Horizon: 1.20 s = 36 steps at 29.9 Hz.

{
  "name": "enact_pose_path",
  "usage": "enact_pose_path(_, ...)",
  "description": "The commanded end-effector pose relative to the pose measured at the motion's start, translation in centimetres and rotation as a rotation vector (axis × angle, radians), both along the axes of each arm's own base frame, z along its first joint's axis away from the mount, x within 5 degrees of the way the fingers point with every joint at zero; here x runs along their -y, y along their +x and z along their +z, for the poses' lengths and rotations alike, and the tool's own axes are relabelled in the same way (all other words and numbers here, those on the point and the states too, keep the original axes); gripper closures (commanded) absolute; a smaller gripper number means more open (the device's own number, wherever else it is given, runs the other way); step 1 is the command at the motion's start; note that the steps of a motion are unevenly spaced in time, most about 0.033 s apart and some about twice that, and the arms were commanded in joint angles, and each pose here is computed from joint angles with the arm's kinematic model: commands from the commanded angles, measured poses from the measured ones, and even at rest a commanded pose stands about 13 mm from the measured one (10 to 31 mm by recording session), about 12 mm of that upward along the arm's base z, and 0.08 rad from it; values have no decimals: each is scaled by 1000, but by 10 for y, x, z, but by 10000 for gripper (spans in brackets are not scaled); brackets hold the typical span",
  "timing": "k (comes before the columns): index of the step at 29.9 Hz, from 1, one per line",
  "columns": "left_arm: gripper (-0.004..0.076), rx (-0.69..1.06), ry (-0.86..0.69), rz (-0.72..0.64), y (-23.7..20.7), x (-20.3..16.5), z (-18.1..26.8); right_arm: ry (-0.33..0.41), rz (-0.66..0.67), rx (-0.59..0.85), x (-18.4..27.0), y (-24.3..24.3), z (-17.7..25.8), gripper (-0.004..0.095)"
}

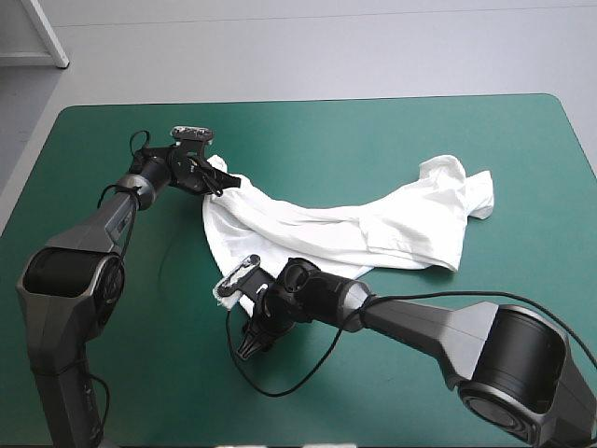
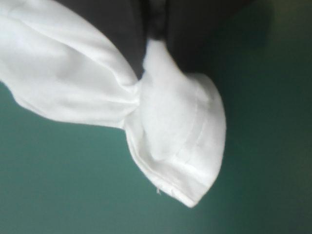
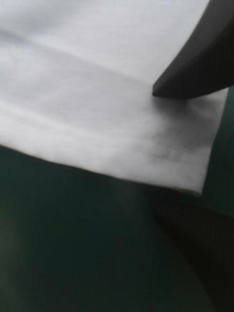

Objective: Fold the cloth

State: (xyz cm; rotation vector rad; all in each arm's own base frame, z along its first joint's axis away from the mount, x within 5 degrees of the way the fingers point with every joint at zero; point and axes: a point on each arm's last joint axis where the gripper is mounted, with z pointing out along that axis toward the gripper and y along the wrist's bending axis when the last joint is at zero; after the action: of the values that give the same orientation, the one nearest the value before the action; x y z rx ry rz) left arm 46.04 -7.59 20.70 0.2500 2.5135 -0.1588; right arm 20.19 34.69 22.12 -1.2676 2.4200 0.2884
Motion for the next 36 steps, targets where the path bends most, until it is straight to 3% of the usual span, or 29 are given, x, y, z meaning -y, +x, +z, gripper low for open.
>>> enact_pose_path(1,730,18,5,-11,-5,-2,22,67,-1,16,-6,0,15,319)
enact_pose_path(3,730,13,6,-12,-5,-2,22,62,-10,0,-7,1,9,328)
enact_pose_path(5,730,13,6,-12,-5,-2,22,63,-26,-12,-8,1,7,427)
enact_pose_path(6,731,11,6,-13,-5,-2,22,61,-26,-13,-7,1,7,500)
enact_pose_path(9,730,24,8,-13,-6,-2,27,62,-30,-15,-7,0,8,855)
enact_pose_path(10,731,31,9,-14,-6,-2,29,66,-33,-14,-7,0,9,923)
enact_pose_path(17,734,166,-11,-18,-18,-3,96,80,-126,133,19,3,60,926)
enact_pose_path(25,734,425,-48,-31,-76,-11,228,182,-294,506,102,-13,220,926)
enact_pose_path(29,734,625,-73,-38,-129,-18,309,276,-385,683,156,-31,301,926)
enact_pose_path(36,734,1049,-109,-27,-245,-36,423,491,-463,933,233,-68,400,926)
